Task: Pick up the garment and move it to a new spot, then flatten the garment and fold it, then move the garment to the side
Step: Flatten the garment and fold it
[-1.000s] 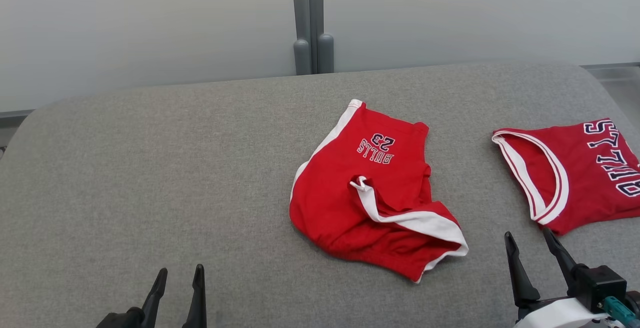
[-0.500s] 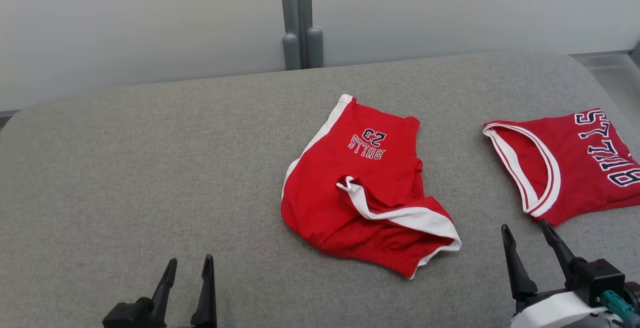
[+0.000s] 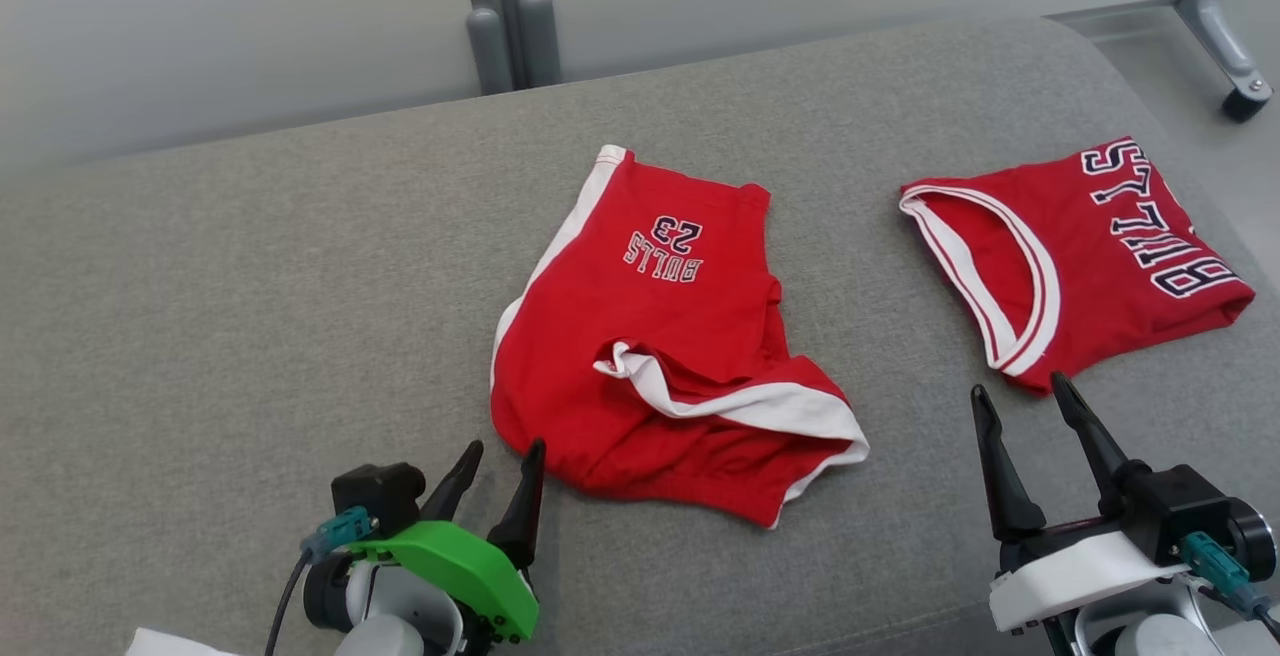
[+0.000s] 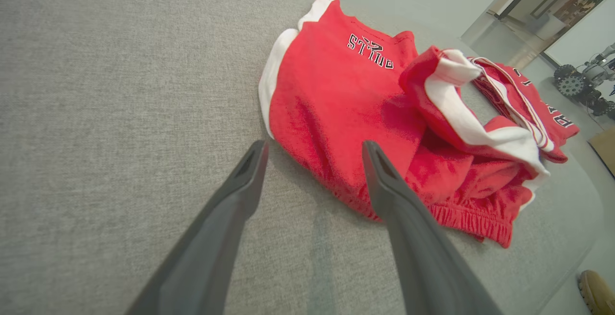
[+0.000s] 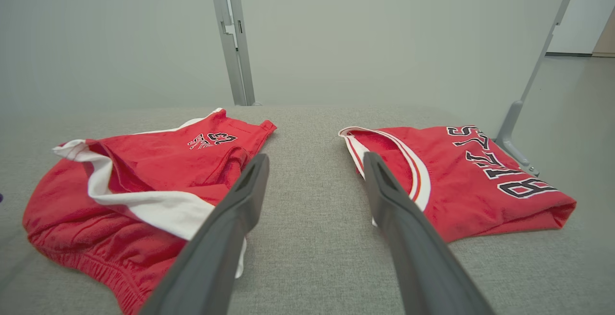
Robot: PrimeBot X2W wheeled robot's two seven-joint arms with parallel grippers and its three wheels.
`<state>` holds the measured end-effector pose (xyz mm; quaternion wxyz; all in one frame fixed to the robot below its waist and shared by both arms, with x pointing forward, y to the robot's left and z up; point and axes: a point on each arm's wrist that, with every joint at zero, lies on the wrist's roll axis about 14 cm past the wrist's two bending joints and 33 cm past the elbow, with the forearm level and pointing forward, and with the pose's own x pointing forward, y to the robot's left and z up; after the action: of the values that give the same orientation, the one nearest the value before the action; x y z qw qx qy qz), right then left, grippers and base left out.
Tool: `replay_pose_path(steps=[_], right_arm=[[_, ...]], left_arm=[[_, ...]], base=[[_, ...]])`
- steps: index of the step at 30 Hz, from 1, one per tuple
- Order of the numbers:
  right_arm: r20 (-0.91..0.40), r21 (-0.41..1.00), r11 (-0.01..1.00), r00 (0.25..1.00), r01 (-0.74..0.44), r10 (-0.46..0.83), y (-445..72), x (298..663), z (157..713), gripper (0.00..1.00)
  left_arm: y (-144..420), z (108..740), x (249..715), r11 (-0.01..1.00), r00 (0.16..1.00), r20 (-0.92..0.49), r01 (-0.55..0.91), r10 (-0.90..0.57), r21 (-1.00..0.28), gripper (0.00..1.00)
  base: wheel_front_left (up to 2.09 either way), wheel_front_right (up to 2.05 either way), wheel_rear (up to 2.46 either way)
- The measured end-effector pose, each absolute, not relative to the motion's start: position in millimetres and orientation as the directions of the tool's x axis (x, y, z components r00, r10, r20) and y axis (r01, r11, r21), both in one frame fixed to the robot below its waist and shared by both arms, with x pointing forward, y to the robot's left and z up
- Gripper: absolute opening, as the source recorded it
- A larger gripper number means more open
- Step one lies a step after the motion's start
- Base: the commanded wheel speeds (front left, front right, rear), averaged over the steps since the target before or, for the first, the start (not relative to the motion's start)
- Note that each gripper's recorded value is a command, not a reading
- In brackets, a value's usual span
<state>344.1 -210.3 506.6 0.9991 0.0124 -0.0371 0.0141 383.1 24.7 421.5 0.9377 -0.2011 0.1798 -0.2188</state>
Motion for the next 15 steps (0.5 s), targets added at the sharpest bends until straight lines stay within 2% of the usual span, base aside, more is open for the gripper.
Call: replay_pose_path(steps=[6, 7, 8, 12, 15], right_arm=[[0.062, 0.03, 0.999, 0.998, 0.029, -0.031, -224.1, 338.7, 503.5, 1.0], [0.062, 0.032, 0.999, 0.997, 0.039, -0.041, -226.2, 338.1, 503.5, 1.0], [0.062, 0.034, 0.998, 0.997, 0.048, -0.05, -228.2, 337.5, 503.6, 1.0], [0.052, 0.039, 0.996, 0.995, 0.082, -0.084, -236.1, 333.6, 501.0, 1.0], [0.045, 0.044, 0.994, 0.994, 0.1, -0.102, -239.6, 331.6, 499.1, 1.0]], left_arm=[[0.5, 402.0, 388.4, 0.784, 0.785, -0.309, 0.33, -0.537, -0.525, 1.0], [-3.2, 400.2, 388.9, 0.774, 0.778, -0.313, 0.324, -0.545, -0.543, 0.56], [-6.6, 398.9, 389.7, 0.766, 0.771, -0.316, 0.321, -0.553, -0.558, 0.0], [-8.8, 389.8, 394.3, 0.759, 0.74, -0.346, 0.326, -0.576, -0.564, 0.0], [-2.8, 395.1, 407.6, 0.758, 0.749, -0.326, 0.342, -0.577, -0.555, 0.0]], base=[[0.0, 0.0, 0.0], [0.0, 0.0, 0.0], [0.0, 0.0, 0.0], [0.0, 0.0, 0.0], [0.0, 0.0, 0.0]])
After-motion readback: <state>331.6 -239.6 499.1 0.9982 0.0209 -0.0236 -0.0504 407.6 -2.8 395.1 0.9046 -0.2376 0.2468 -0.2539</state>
